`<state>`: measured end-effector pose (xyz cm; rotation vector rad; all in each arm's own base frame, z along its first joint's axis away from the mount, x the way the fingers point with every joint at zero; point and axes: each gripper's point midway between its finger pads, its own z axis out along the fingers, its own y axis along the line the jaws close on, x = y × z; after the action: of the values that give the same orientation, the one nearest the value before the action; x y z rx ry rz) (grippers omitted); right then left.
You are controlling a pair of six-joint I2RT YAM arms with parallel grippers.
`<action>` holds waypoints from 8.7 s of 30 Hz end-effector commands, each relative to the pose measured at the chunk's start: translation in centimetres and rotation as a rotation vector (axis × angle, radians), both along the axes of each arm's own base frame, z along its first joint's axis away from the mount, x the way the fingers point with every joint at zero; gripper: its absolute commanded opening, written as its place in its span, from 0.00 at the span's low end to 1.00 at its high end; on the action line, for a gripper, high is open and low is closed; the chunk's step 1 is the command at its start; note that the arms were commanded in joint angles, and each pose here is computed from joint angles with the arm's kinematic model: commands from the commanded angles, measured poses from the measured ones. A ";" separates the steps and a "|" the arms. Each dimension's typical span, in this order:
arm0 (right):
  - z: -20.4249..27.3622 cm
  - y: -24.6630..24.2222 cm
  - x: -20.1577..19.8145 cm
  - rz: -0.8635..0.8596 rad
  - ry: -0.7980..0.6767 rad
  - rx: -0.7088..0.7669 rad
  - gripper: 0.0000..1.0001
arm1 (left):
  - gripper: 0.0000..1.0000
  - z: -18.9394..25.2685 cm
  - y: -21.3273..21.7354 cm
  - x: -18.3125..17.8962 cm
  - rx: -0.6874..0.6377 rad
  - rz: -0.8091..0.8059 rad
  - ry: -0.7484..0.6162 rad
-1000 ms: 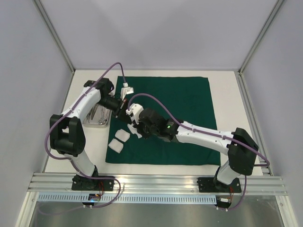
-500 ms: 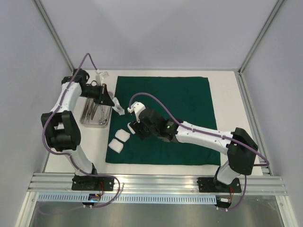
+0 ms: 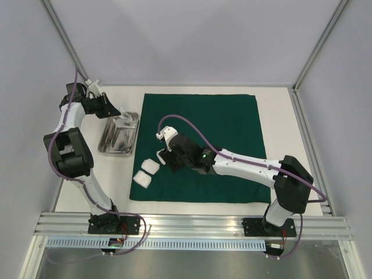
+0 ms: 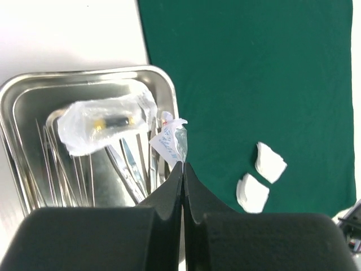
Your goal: Prepare the surgical pack
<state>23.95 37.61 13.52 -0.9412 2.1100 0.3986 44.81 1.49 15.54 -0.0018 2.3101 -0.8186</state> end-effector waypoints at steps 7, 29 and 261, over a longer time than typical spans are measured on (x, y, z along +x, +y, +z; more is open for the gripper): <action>-0.2 0.3 1.0 -0.020 -0.004 0.004 0.65 | 0.00 -1.0 0.4 4.4 -0.067 0.052 -0.061; -0.8 0.3 1.5 -0.040 0.012 -0.002 0.64 | 0.51 -7.8 1.5 3.0 -0.063 0.199 0.160; 4.3 3.7 6.2 -0.119 0.317 0.479 0.67 | 0.00 -7.2 4.6 -10.5 -0.022 0.026 0.227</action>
<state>29.89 41.38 16.82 -0.5004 2.2100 0.9882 33.56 5.47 9.35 -0.1064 2.5094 -0.8829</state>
